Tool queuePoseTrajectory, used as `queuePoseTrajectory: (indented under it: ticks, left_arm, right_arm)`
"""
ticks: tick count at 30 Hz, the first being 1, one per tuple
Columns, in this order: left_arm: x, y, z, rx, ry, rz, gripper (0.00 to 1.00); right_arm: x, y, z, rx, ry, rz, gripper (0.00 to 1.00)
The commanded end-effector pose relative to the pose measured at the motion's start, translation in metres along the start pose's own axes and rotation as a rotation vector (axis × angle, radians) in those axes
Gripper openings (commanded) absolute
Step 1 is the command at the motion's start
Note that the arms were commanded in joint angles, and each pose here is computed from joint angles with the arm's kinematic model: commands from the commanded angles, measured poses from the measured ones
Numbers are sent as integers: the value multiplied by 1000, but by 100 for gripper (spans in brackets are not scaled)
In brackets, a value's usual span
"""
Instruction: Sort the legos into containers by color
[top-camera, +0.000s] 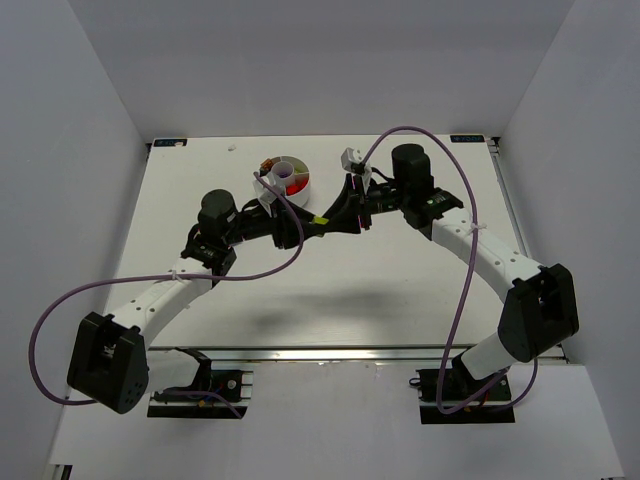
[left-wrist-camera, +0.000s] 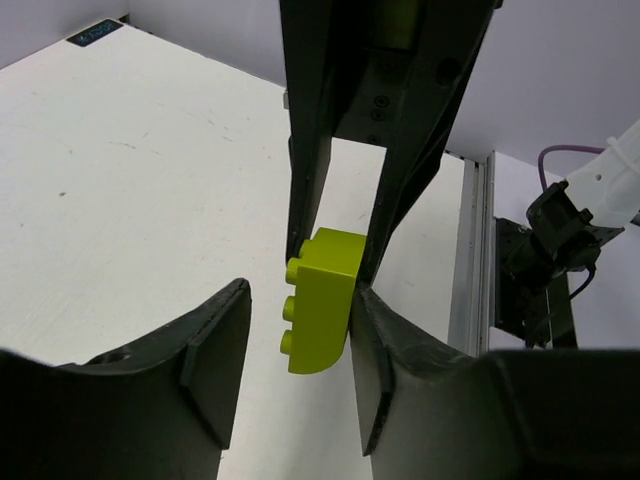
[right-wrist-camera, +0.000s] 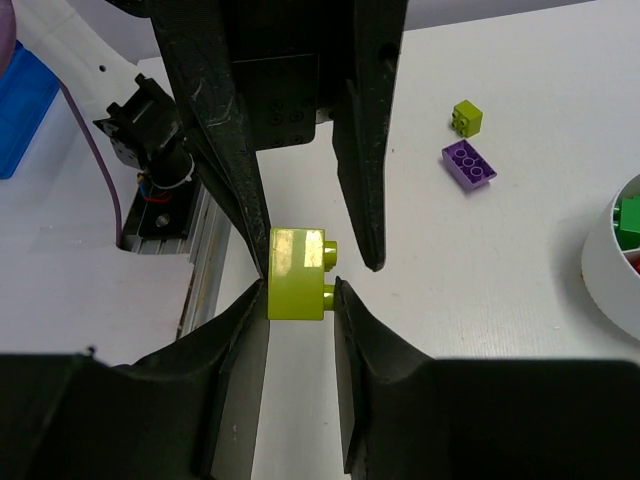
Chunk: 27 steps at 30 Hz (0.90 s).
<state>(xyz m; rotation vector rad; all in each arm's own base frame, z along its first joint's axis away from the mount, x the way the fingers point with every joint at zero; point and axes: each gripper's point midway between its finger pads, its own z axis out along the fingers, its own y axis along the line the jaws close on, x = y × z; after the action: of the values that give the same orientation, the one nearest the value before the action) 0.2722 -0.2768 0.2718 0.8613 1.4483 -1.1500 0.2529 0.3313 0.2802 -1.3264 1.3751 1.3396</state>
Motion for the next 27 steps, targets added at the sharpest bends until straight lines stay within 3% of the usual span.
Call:
queuePoseTrajectory:
  ticks: [1,6,8,27]
  left_arm:
    - [-7,-6,-2,4,-16,19,55]
    - [-8,-5,-4,-14,-22,21,80]
    - [-9,-5,-4,-20,-24,21,98]
    - [-10,3,-9,-70,32,70,98]
  right_arm:
    - [-22,6,-2,-18,-29,-88,5]
    - [-22,-1,-3,18,-22,-109,4]
    - [-21,-4,-3,31,-17,-107,3]
    - [-14,-22,-11,58,6,-94,2]
